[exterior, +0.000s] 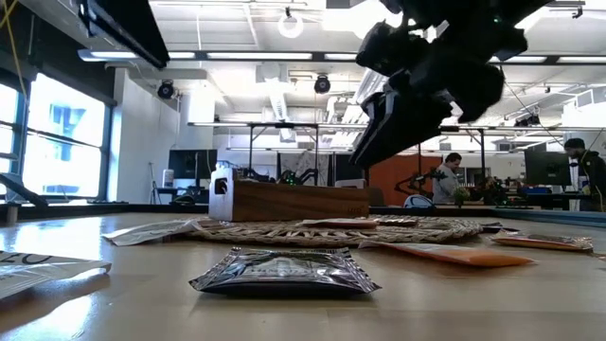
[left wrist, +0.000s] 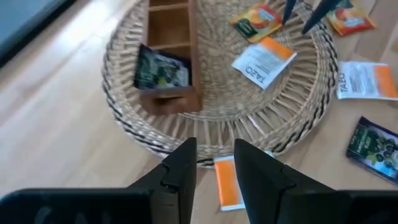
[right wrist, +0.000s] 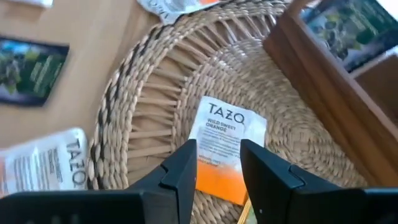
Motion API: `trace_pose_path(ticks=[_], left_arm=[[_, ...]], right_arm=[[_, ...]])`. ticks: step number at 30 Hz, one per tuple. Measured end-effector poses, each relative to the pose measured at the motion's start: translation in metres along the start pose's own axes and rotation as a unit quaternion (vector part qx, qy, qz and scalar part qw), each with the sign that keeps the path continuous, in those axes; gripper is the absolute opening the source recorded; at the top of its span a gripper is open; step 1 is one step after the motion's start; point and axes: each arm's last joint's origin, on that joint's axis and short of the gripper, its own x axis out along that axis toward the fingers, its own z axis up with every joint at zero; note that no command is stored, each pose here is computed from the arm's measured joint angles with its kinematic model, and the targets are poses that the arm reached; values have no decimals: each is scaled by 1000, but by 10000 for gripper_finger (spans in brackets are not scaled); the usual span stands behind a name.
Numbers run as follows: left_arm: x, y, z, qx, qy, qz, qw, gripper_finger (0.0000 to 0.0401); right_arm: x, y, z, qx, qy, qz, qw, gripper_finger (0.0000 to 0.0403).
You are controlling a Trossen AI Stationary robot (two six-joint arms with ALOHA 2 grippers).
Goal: Pick & Place Tea
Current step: Put the white tea bag into the middle section of the brown wooden organizer
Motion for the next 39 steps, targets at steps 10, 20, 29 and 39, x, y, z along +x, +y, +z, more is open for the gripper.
trace_pose_path(ticks=[10, 20, 29, 39], left_arm=[[13, 3, 5, -13, -5, 3, 1000, 106], [12, 3, 4, -9, -6, 7, 1000, 106], [12, 3, 4, -9, -12, 11, 1000, 106], [12, 4, 4, -6, -8, 11, 1000, 106]], right_arm=[[7, -7, 7, -40, -46, 22, 998, 196], [26, -24, -1, -50, -22, 38, 998, 226], [65, -43, 0, -31, -4, 87, 996, 223], [75, -73, -5, -4, 44, 62, 997, 222]])
